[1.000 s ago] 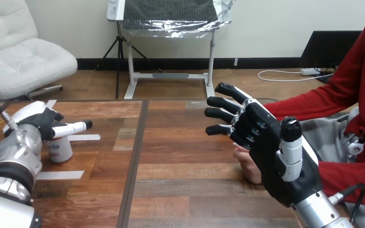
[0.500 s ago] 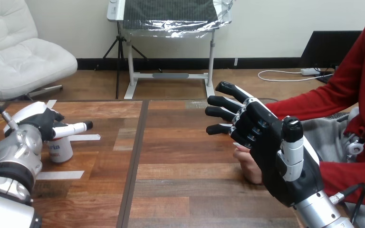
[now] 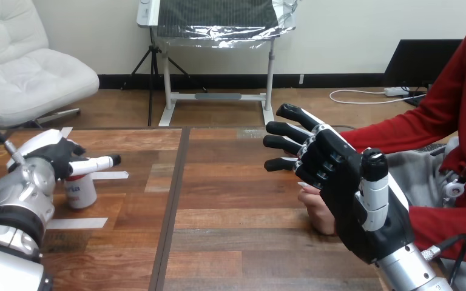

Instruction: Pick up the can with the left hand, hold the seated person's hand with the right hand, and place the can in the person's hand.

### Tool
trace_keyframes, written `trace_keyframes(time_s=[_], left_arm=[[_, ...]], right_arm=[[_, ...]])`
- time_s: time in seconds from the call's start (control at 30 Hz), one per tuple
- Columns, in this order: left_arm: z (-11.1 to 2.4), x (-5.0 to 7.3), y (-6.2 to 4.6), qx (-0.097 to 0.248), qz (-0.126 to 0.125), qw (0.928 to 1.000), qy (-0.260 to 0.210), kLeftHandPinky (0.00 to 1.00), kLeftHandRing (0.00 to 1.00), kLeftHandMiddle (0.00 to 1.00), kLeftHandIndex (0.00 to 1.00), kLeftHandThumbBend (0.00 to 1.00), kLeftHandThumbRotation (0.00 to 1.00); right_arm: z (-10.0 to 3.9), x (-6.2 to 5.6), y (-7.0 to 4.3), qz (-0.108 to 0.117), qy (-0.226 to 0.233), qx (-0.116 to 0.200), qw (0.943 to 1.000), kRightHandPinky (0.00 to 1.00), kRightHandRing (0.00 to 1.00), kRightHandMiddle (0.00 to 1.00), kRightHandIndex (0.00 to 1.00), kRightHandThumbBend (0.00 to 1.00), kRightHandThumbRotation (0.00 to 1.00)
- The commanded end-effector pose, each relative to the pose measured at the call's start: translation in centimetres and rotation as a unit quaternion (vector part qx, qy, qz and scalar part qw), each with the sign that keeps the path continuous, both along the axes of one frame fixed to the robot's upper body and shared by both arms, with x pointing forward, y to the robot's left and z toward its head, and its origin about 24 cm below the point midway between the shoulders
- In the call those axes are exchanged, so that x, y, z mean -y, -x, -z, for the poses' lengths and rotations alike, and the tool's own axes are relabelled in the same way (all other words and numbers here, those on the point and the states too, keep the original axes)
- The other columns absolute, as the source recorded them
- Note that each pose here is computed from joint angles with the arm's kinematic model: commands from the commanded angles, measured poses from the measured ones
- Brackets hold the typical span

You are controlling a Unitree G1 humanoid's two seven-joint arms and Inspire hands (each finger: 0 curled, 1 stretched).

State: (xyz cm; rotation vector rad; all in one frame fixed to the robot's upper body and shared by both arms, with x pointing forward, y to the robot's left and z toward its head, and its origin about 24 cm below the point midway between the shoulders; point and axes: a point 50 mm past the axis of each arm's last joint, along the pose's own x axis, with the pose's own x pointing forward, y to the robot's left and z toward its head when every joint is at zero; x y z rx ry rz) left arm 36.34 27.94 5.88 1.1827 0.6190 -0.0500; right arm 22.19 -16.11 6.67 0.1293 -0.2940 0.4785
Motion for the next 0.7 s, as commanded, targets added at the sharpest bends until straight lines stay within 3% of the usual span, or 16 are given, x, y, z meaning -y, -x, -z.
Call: trace_keyframes(time_s=[0.0, 0.67], left_arm=[[-3.40, 1.05, -1.86, 0.049, 0.031, 0.9983, -0.009, 0.69, 0.81, 0.87, 0.86, 0.69, 0.79], [-4.36, 0.89, -2.06, 0.057, 0.033, 0.9978, 0.014, 0.72, 0.81, 0.86, 0.85, 0.66, 0.76]], right_arm=[[-2.29, -0.14, -0.52, 0.002, -0.013, 0.058, 0.9982, 0.70, 0.82, 0.84, 0.88, 0.96, 1.00], [-2.20, -0.14, -0.72, 0.003, -0.013, 0.053, 0.9985, 0.72, 0.83, 0.84, 0.88, 0.95, 1.00]])
